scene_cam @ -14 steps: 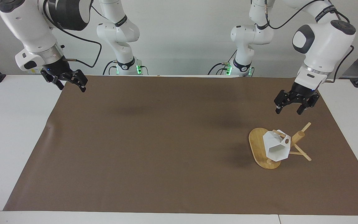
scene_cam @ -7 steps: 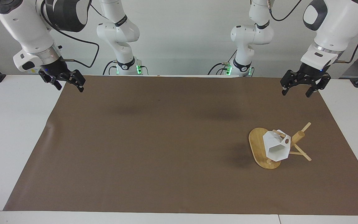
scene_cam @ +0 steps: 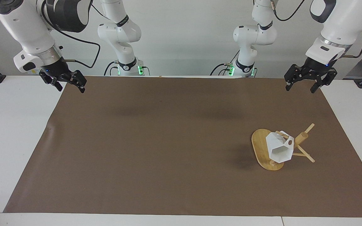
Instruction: Hang cup on rack
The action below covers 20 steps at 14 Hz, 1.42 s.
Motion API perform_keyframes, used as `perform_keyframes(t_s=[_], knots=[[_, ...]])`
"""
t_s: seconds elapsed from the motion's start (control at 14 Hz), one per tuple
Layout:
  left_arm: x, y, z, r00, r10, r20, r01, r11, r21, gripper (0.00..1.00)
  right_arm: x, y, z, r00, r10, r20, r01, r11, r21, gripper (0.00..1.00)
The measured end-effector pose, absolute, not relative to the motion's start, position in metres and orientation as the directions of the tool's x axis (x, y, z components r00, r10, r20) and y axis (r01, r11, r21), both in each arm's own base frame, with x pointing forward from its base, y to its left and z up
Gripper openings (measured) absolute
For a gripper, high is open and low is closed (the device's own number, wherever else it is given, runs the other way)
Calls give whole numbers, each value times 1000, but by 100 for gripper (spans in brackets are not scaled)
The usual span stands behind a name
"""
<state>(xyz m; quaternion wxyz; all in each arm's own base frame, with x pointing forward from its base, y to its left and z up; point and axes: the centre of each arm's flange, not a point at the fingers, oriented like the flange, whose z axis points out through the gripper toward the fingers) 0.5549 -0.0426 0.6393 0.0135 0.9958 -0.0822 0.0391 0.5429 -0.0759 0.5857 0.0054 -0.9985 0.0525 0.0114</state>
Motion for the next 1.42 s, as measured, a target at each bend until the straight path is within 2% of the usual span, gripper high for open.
perform_keyframes(t_s=[1.07, 1.42], knots=[[553, -31, 639, 988, -146, 55, -148, -989, 22, 100, 543, -75, 586, 994, -104, -22, -104, -995, -10, 100], [550, -51, 639, 982, -184, 50, -185, -983, 20, 100, 543, -75, 586, 994, -103, -22, -104, -995, -10, 100]])
